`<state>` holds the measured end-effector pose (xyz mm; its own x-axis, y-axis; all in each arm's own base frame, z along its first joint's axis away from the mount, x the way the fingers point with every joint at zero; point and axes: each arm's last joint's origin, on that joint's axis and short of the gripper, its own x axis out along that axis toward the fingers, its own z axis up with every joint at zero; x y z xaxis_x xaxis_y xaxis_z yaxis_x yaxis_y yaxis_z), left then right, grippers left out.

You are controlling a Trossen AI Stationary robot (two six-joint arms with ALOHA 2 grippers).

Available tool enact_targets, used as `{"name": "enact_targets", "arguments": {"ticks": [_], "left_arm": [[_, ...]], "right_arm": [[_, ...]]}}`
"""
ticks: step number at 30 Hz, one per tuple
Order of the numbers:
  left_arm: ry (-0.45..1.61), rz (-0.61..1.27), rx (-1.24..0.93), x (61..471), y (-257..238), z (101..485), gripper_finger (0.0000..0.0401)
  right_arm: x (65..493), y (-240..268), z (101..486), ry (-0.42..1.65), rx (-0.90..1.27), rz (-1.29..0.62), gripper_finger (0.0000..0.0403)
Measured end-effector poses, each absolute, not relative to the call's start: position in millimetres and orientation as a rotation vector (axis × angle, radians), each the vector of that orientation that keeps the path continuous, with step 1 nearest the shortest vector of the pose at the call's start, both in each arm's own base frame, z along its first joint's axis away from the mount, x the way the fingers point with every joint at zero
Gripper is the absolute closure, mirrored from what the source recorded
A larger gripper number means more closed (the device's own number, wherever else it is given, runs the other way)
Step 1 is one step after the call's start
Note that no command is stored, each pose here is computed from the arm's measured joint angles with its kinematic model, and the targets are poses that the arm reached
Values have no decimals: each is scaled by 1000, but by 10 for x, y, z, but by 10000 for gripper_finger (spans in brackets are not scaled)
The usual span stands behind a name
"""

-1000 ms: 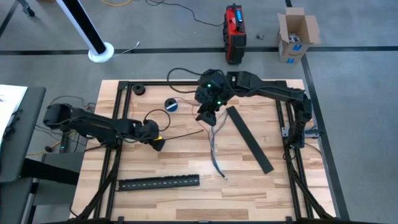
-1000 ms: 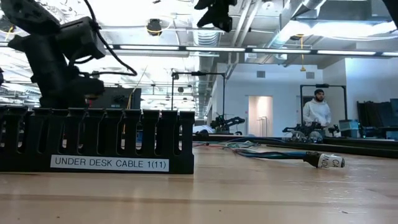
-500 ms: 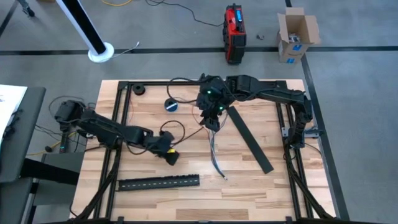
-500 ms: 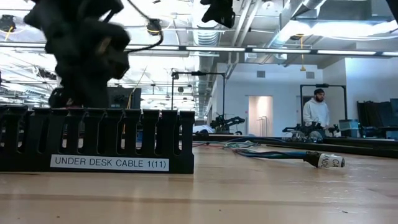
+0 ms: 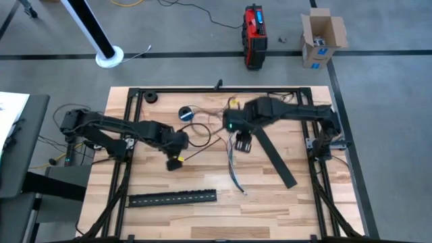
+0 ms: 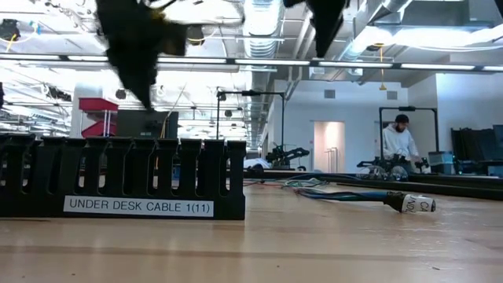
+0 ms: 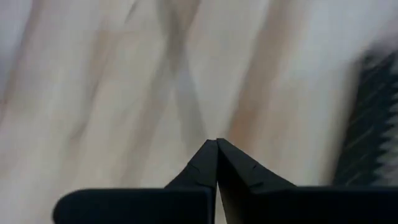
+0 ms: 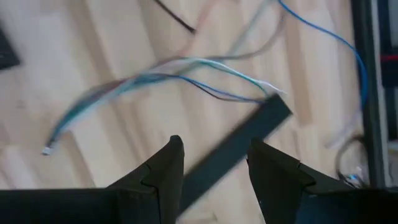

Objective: Ziptie cables
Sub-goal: Wrap the cable wires with the black zip tie

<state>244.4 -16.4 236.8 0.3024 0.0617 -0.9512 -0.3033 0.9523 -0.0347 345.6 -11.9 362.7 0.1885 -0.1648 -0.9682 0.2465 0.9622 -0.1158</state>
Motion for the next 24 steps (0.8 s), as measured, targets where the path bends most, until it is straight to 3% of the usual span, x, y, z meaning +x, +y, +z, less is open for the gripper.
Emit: {"name": "enact_targets", "arguments": {"ticks": [6, 12, 17, 24], "left_arm": [[1587, 234, -75, 2095, -137, 2170, 401], [1551, 136, -168, 2066, -357, 1902, 401], [1478, 157, -227, 2109, -473, 1794, 401], [1548, 185, -238, 2130, -564, 1530, 401]], "right_arm": [[3608, 179, 3652, 1184, 168, -300, 237], [3644, 259, 3657, 1139, 222, -321, 237], [3613, 319, 3647, 1169, 203, -308, 237], [3593, 459, 3645, 1179, 174, -269, 237]]}}
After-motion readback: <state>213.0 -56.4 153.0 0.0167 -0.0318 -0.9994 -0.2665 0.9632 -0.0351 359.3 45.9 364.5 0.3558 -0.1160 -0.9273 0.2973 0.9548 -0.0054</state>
